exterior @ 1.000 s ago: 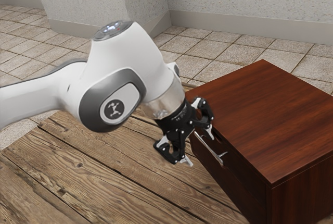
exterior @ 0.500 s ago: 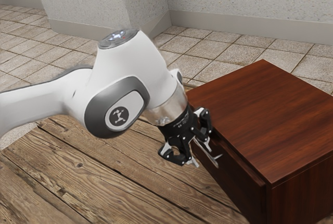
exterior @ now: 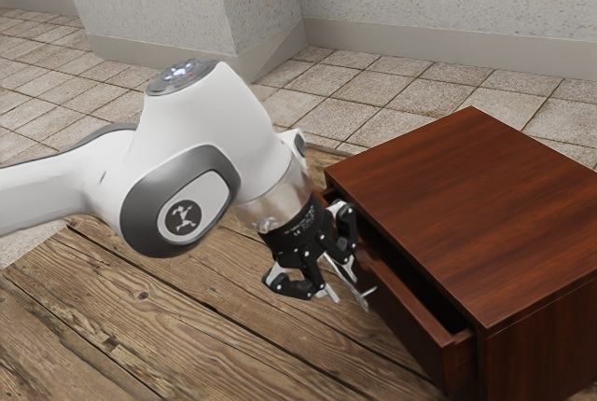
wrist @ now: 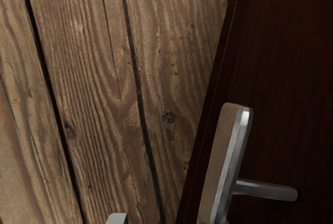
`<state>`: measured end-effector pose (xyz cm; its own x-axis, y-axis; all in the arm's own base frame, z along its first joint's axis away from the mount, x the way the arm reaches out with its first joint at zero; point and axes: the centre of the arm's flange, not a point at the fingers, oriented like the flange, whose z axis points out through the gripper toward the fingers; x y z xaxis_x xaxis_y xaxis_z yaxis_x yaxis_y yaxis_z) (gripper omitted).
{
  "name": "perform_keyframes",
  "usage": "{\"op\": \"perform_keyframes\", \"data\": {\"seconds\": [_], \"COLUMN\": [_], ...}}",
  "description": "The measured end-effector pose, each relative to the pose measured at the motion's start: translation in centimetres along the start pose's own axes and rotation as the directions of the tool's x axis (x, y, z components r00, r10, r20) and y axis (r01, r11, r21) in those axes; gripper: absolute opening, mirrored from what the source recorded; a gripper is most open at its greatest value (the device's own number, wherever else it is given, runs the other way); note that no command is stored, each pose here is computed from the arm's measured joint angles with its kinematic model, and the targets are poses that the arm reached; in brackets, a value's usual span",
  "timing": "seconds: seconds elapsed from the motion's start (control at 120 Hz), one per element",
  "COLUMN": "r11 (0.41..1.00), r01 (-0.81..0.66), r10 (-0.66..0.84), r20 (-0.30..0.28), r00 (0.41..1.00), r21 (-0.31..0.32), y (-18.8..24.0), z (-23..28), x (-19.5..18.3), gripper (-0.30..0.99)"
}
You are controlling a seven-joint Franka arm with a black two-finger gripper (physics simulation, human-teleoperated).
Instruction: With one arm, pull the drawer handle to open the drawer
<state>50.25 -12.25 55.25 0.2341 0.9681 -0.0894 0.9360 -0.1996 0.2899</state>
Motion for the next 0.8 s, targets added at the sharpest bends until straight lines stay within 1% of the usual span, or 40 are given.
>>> {"op": "perform_keyframes", "data": {"seconds": [0.233, 0.367, 0.542, 0.8], "r11": [1.0, 1.0, 1.0, 1.0], "r01": [-0.018, -0.005, 0.002, 0.004], "r10": [0.018, 0.005, -0.002, -0.004], "r20": [-0.012, 0.002, 0.015, 0.015], "r00": [1.0, 1.0, 1.0, 1.0], "r21": [-0.001, -0.003, 0.002, -0.001], "y": [-1.0, -1.1, -2.3, -4.2], "z": [-0.4, -0.5, -0.6, -1.2], "x": [0.1, 0.4, 0.5, 0.9], "gripper": [0.1, 0.09, 0.08, 0.08]}}
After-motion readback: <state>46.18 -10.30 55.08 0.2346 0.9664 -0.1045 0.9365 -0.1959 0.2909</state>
